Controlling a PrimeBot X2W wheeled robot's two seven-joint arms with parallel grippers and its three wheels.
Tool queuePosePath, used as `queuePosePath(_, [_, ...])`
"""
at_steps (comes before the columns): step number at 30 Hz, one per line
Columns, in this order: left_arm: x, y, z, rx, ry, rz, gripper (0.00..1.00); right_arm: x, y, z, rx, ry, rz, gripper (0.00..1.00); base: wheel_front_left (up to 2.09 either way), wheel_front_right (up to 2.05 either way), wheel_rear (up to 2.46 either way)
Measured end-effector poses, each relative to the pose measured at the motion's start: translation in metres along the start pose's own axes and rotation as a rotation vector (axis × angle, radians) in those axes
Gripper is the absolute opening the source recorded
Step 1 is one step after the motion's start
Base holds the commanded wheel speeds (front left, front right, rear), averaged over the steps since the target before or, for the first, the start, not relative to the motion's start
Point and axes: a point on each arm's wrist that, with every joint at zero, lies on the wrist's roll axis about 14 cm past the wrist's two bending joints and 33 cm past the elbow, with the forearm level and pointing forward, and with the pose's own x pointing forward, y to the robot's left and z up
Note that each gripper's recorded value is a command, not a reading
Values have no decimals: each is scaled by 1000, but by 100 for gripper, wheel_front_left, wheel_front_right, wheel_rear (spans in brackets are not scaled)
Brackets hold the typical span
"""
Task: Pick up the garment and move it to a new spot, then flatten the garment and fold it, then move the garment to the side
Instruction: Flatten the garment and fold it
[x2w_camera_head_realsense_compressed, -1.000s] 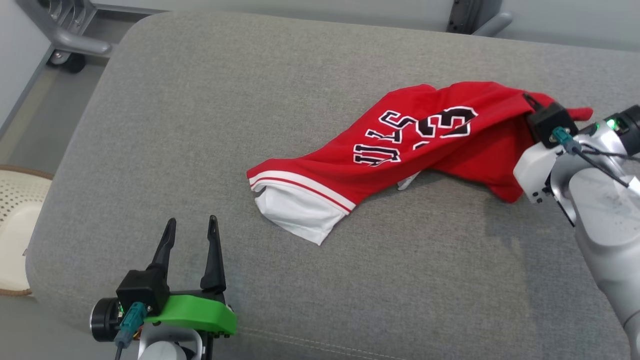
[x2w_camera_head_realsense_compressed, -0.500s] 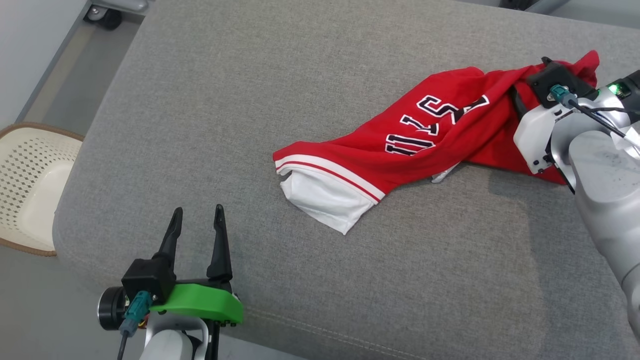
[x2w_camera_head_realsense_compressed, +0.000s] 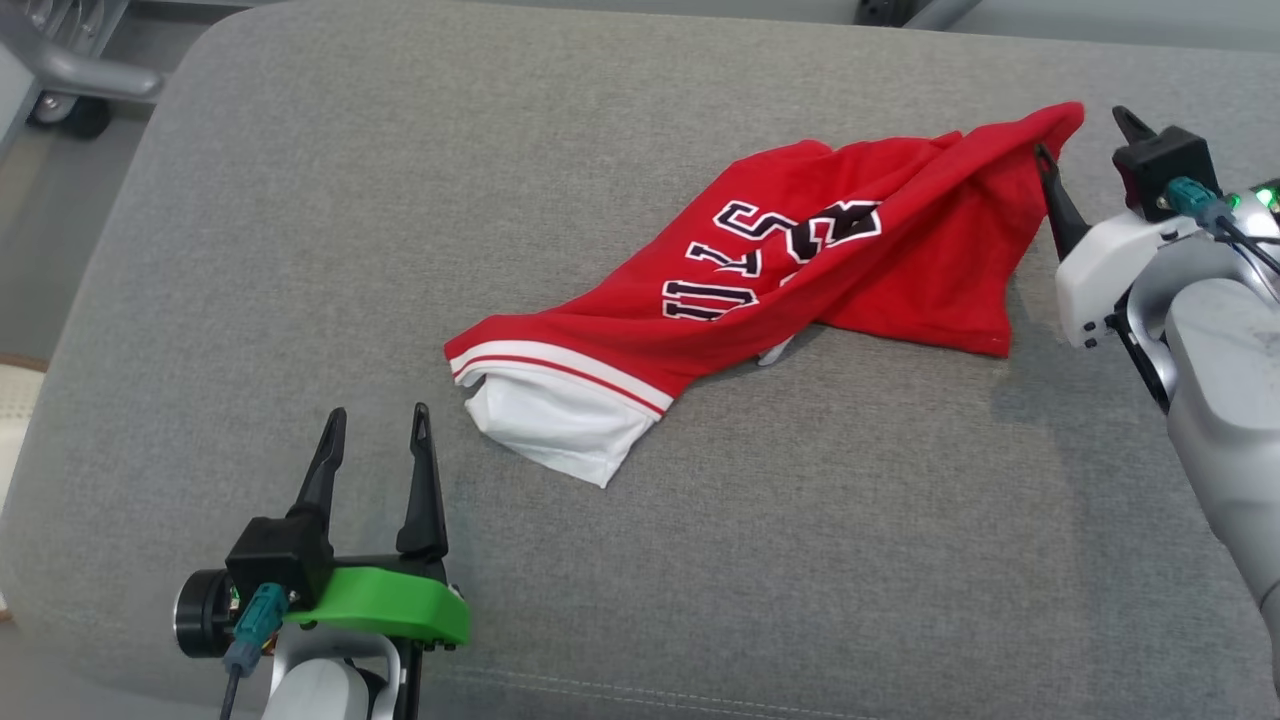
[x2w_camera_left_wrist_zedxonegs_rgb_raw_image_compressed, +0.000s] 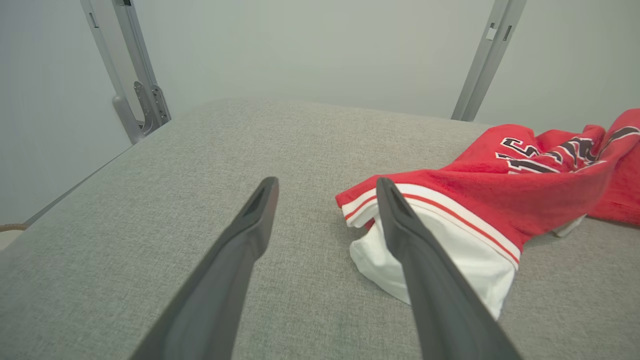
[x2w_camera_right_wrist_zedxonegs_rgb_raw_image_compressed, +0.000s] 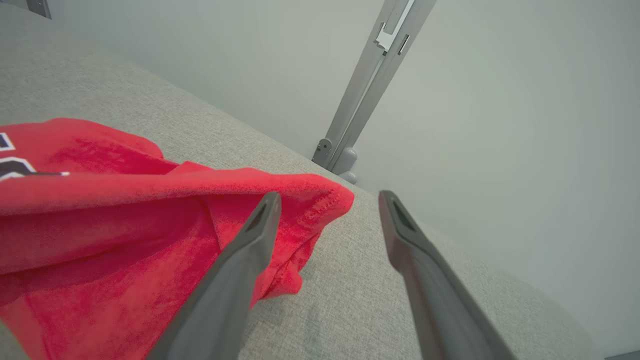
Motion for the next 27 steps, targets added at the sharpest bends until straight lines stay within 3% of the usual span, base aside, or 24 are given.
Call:
queuePosePath(6, [4,-16,4,-5,-15,-53,100,-43,-9,-20,95,-6,-67,100,0,0,0])
queuePosePath(14, [2,-22,8,-3,-27,-77,100,-84,35,-52,218,29,-47,100,0,0,0])
queuePosePath(17, [2,-19,6,1,-20,-67,100,-89,61,-65,245,62,-1,100,0,0,0])
queuePosePath(27, [0,-10,0,11,4,-42,100,-67,80,-74,210,112,69,100,0,0,0])
